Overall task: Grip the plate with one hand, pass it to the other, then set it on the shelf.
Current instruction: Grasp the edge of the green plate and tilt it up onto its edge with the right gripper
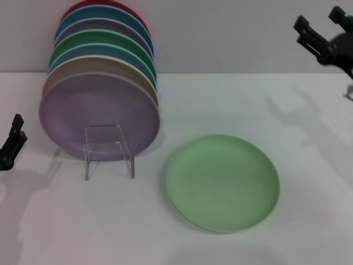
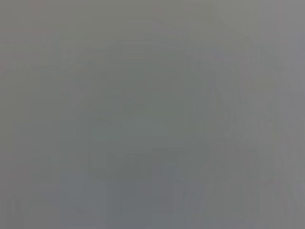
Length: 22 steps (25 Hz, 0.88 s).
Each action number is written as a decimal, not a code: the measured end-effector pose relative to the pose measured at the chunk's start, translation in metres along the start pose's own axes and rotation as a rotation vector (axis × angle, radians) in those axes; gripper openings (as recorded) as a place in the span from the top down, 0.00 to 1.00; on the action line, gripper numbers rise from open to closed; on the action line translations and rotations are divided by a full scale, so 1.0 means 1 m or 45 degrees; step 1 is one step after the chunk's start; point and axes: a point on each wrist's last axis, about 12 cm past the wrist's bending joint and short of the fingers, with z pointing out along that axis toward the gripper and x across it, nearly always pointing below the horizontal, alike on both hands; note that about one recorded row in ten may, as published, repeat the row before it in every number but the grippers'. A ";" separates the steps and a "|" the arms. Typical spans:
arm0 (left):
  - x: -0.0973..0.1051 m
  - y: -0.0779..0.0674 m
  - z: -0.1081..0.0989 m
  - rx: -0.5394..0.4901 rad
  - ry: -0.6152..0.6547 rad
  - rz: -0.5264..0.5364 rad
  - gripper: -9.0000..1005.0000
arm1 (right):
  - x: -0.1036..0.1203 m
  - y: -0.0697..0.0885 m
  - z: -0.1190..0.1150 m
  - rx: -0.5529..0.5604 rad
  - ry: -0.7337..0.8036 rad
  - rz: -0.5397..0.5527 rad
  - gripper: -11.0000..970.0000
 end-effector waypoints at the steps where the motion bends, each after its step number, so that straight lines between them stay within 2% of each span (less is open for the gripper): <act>1: 0.000 0.000 0.001 -0.001 -0.002 0.000 0.16 | -0.020 0.004 0.011 0.046 0.097 0.037 0.14; 2: 0.000 0.000 0.001 -0.001 -0.002 0.000 0.16 | -0.020 0.004 0.011 0.046 0.097 0.037 0.14; 4: 0.000 0.000 0.005 -0.003 0.001 0.004 0.16 | -0.048 0.005 0.019 0.119 0.176 0.040 0.14; 5: 0.000 0.000 0.005 -0.003 0.001 0.004 0.16 | -0.048 0.005 0.019 0.119 0.176 0.040 0.14; 6: 0.000 0.001 0.006 -0.001 0.001 0.005 0.16 | -0.065 0.004 0.021 0.135 0.201 0.018 0.14; 8: 0.000 0.001 0.009 0.004 -0.001 0.007 0.16 | -0.073 0.004 0.021 0.129 0.223 0.032 0.14; 9: 0.000 0.000 0.012 0.009 0.000 0.007 0.16 | -0.081 0.006 0.021 0.098 0.310 0.131 0.14; 11: 0.000 0.000 0.014 0.012 0.002 0.008 0.16 | -0.082 0.008 0.021 0.082 0.371 0.184 0.14; 12: 0.000 0.000 0.017 0.014 0.010 0.008 0.16 | -0.076 0.010 0.017 0.054 0.561 0.304 0.14; 13: 0.000 0.000 0.017 0.014 0.010 0.008 0.16 | -0.076 0.010 0.017 0.054 0.561 0.304 0.14; 14: 0.001 0.000 0.020 0.016 0.024 0.008 0.16 | -0.069 0.006 0.011 0.042 0.727 0.419 0.14; 15: 0.001 0.000 0.020 0.016 0.024 0.008 0.16 | -0.069 0.006 0.011 0.042 0.727 0.419 0.14; 19: 0.004 -0.001 0.025 0.017 0.054 0.008 0.16 | -0.054 -0.006 -0.002 -0.001 1.023 0.593 0.14; 22: 0.004 -0.001 0.025 0.018 0.054 0.008 0.16 | -0.051 -0.007 -0.005 0.011 1.111 0.603 0.14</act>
